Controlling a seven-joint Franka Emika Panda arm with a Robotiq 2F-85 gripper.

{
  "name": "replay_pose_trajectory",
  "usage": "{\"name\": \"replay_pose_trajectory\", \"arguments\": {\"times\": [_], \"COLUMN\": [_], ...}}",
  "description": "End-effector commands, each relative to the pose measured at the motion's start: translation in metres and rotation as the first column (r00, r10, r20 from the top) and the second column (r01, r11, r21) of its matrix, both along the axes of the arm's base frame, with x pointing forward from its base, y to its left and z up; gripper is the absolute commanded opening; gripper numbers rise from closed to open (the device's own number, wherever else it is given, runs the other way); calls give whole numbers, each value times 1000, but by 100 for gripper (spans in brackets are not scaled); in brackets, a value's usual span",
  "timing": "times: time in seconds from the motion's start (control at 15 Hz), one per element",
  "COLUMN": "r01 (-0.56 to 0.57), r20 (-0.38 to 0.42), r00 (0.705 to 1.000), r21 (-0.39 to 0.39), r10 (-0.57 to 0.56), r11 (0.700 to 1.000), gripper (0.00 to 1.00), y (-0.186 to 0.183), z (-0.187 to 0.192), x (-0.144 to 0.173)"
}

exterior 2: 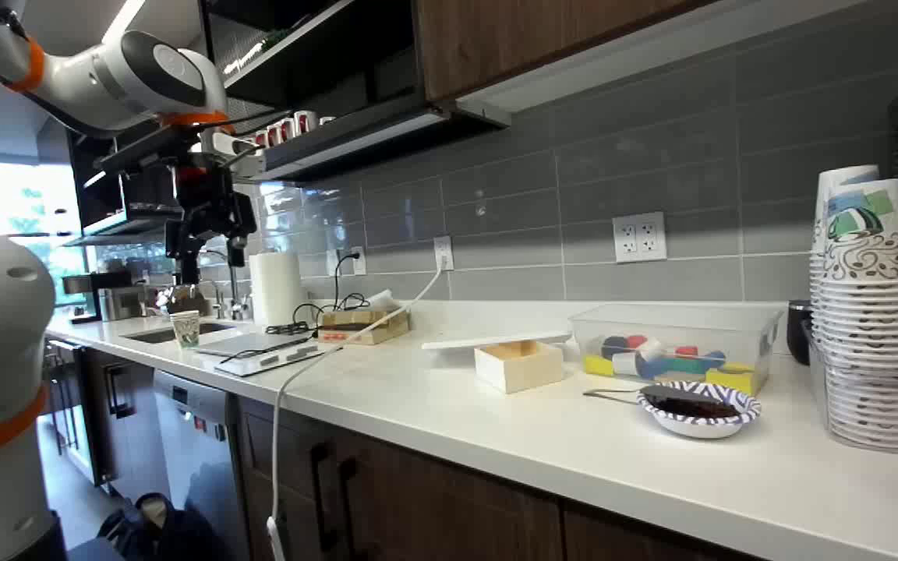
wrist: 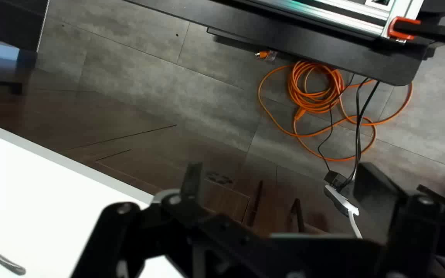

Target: Partially open the cupboard's left door, then close it

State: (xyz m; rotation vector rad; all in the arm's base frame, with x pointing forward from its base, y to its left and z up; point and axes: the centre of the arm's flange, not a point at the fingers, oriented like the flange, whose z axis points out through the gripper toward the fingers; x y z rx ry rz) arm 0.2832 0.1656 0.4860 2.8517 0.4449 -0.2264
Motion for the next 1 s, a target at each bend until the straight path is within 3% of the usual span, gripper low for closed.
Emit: {"name": "replay_pose_trajectory", "arguments": {"times": [0.0, 0.4, 0.67, 0.93], "r01": [0, 2, -4, -41], "r20": [0, -6, -25, -40], "r00": [1000, 1000, 1000, 998], "r21": [0, 7, 51, 34], "r10": [0, -2, 5, 42], "r11": [1000, 1000, 999, 999], "gripper": [100, 100, 100, 100], "y": [0, -5, -54, -129], "z": [0, 4, 46, 113], "x": [0, 2, 2, -7]}}
